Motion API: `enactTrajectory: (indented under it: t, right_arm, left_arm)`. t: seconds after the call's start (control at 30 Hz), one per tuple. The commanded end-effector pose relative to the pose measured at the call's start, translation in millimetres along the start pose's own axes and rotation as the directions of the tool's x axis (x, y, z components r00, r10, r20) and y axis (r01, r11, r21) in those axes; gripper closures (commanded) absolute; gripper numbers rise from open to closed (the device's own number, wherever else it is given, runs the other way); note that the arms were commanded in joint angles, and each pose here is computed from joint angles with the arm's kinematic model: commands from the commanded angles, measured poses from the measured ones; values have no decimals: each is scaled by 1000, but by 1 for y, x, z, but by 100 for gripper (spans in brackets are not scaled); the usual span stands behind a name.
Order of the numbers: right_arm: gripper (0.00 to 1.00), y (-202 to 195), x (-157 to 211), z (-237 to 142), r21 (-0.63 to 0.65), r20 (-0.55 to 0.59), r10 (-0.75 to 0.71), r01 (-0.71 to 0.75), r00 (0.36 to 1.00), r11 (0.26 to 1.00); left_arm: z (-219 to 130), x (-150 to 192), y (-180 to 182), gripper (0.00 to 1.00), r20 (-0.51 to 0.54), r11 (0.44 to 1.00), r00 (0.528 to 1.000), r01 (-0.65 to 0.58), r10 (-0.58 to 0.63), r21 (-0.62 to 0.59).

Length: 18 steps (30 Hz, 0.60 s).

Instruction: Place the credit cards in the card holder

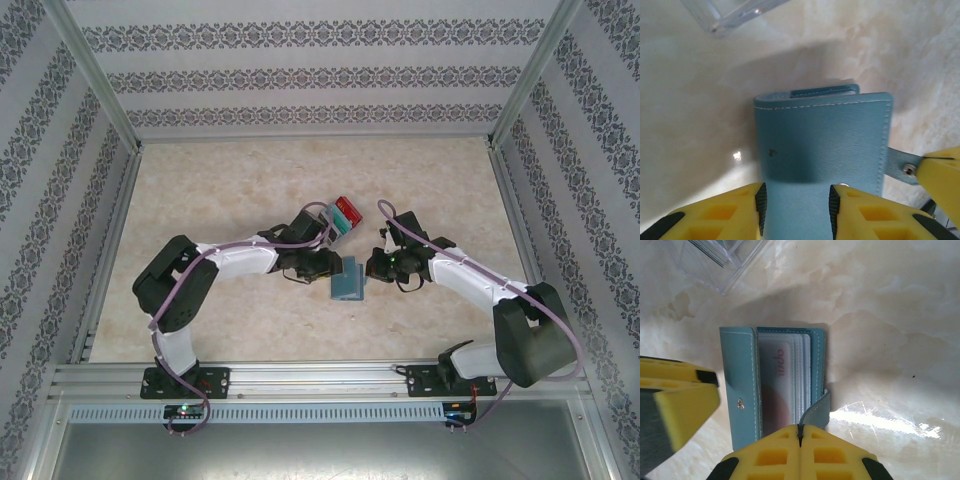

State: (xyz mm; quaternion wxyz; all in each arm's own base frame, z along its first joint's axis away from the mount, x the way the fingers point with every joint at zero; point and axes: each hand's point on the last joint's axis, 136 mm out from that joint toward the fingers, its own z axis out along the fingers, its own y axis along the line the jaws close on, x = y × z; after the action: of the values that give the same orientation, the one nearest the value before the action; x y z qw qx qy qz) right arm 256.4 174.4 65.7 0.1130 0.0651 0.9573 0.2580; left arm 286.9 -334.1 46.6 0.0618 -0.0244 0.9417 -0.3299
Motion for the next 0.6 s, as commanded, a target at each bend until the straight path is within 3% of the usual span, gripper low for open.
enactTrajectory:
  t: [0.0, 0.4, 0.5, 0.57]
  right_arm:
    - [98, 7, -4, 0, -39, -7, 13, -14, 1000, 999]
    - [98, 18, -1, 12, -65, -48, 11, -14, 999, 998]
    - [100, 7, -5, 3, -2, -1, 9, -9, 1000, 1000]
    - [99, 5, -10, -3, -27, 37, 28, -27, 999, 999]
  left_arm:
    - [7, 6, -8, 63, -31, 999, 999, -32, 32, 2]
    - [26, 13, 6, 69, -66, 995, 997, -40, 34, -89]
    - [28, 16, 8, 71, -76, 994, 996, -49, 41, -102]
    - [29, 16, 7, 71, -74, 993, 996, -52, 44, -104]
